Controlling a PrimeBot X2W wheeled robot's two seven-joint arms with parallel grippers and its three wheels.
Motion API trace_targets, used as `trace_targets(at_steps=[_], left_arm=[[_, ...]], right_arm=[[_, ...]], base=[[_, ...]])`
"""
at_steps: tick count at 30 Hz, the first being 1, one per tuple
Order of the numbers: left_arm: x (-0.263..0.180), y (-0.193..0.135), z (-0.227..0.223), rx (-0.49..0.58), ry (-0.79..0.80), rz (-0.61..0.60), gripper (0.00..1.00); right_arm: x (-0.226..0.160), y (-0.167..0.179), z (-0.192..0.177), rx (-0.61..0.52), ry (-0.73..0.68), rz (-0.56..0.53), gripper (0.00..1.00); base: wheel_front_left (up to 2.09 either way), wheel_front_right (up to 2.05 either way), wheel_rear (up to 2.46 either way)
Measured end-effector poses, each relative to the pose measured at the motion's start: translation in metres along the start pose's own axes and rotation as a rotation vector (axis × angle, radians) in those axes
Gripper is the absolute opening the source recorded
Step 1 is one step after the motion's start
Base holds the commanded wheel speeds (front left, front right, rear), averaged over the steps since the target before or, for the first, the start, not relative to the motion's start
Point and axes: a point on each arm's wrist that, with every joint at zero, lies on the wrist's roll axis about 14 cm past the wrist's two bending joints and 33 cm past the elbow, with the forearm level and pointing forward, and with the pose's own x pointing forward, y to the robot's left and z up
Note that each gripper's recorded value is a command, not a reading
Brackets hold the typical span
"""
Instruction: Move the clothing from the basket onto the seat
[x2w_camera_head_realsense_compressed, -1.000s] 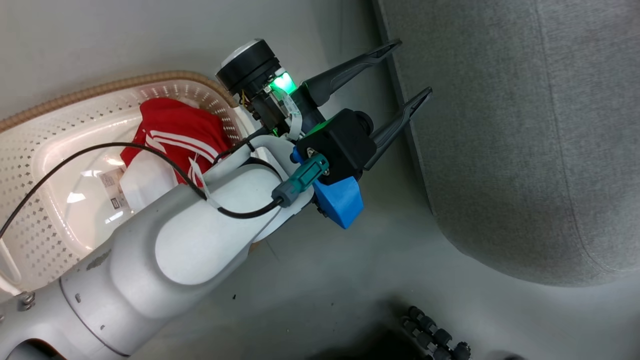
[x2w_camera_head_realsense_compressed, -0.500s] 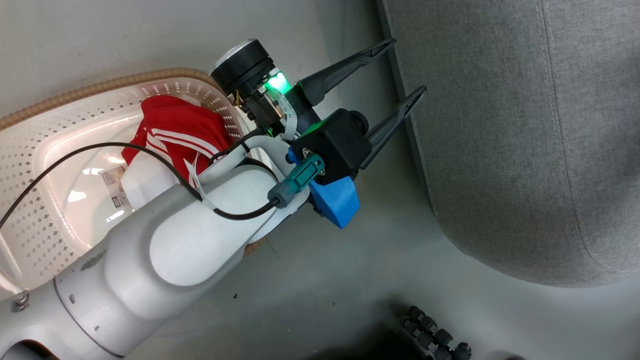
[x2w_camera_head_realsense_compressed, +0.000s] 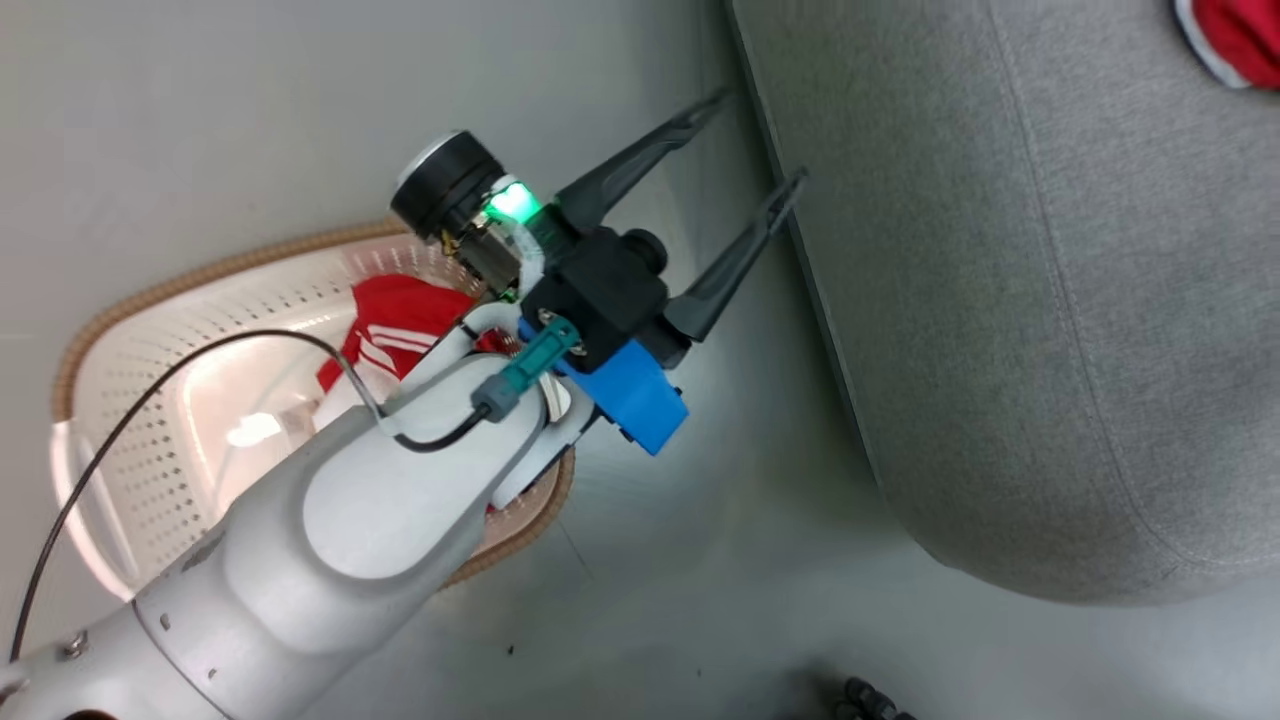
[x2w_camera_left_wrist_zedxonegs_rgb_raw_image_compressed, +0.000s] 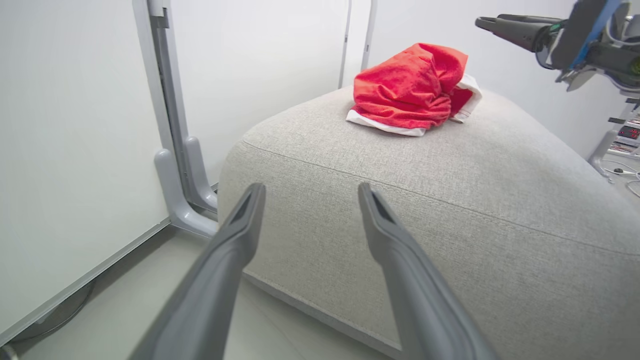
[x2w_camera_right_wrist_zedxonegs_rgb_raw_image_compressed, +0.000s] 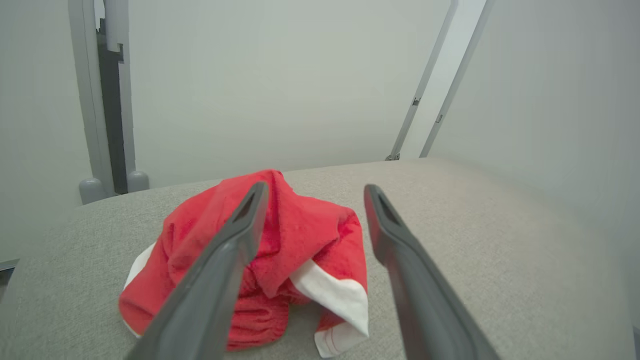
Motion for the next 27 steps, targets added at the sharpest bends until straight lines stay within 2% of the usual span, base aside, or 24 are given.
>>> trace_targets(at_steps=[6, 7, 8, 14, 22, 27], left_arm=[[-0.018, 0.021, 0.032, 0.016, -0.007, 0.146, 1.0], [-0.027, 0.032, 0.052, 0.027, -0.038, 0.208, 1.0], [-0.027, 0.032, 0.052, 0.027, -0.038, 0.208, 1.0], [-0.068, 0.053, 0.088, 0.052, -0.072, 0.376, 1.0], [-0.139, 0.077, 0.121, 0.088, -0.104, 0.614, 1.0], [-0.185, 0.08, 0.131, 0.093, -0.108, 0.739, 1.0]], right_arm=[[-0.019, 0.018, 0.044, 0.014, -0.109, 0.082, 1.0], [-0.025, 0.033, 0.056, 0.029, -0.137, 0.134, 1.0], [-0.025, 0.033, 0.056, 0.029, -0.137, 0.134, 1.0], [-0.048, 0.082, 0.09, 0.1, -0.216, 0.289, 1.0], [-0.089, 0.151, 0.116, 0.204, -0.26, 0.497, 1.0], [-0.117, 0.178, 0.124, 0.25, -0.26, 0.591, 1.0]], base=[[0.0, 0.0, 0.0], [0.0, 0.0, 0.0], [0.0, 0.0, 0.0], [0.0, 0.0, 0.0], [0.0, 0.0, 0.0], [0.0, 0.0, 0.0]])
